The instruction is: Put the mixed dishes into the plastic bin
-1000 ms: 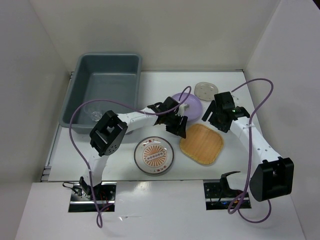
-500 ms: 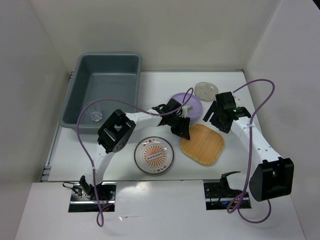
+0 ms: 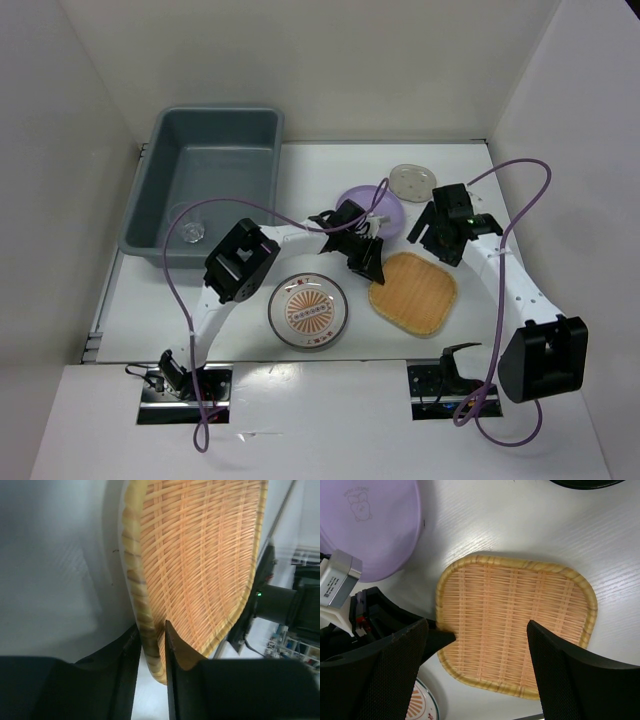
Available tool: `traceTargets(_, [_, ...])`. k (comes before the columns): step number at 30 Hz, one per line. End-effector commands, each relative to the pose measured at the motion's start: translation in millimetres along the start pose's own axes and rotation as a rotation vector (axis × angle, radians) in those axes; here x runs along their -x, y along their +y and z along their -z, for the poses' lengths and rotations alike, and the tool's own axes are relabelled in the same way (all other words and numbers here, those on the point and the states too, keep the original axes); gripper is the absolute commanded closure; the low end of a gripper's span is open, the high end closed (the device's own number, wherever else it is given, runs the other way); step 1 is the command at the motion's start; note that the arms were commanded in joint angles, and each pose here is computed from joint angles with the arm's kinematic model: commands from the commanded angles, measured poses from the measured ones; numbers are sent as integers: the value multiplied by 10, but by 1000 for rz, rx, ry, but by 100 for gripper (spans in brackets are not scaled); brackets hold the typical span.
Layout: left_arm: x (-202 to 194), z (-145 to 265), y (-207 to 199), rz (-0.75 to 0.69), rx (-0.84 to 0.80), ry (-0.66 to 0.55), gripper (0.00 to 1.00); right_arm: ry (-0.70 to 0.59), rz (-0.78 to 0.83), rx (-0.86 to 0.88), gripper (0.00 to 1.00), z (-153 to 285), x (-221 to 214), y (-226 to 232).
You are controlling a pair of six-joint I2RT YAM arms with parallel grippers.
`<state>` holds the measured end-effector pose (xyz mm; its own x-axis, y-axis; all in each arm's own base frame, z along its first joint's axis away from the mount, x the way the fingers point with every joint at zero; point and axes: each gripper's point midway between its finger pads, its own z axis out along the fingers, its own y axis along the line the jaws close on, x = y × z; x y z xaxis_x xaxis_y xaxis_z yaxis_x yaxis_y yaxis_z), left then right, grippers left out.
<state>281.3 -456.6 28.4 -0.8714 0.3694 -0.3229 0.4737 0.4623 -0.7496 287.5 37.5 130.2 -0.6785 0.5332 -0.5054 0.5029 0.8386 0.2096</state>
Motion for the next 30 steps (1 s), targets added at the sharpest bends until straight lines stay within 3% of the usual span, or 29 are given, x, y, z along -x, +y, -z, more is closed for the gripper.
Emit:
traceTargets(1, [-164, -164, 136, 34, -23, 54, 68, -45, -15, 14, 16, 130, 125, 5])
traceTargets(4, [-131, -174, 129, 33, -23, 53, 98, -59, -19, 26, 16, 151, 153, 23])
traceTargets(11, [27, -2, -56, -5, 1, 23, 100, -91, -35, 41, 16, 236, 203, 25])
traceTargets(19, [555, 620, -634, -116, 61, -139, 100, -298, -213, 107, 16, 671, 630, -224])
traceTargets(23, [1034, 1196, -957, -158, 67, -295, 100, -365, -264, 126, 9, 859, 773, -323])
traceTargets(25, [1253, 1494, -909, -146, 143, -380, 100, -381, -267, 137, 7, 918, 806, -310])
traceTargets(29, [1734, 2507, -718, -108, 292, -622, 100, -385, -265, 167, 5, 935, 830, -254])
traceTargets(30, [1884, 2940, -494, -64, 317, -707, 100, -380, -263, 174, 5, 936, 822, -239])
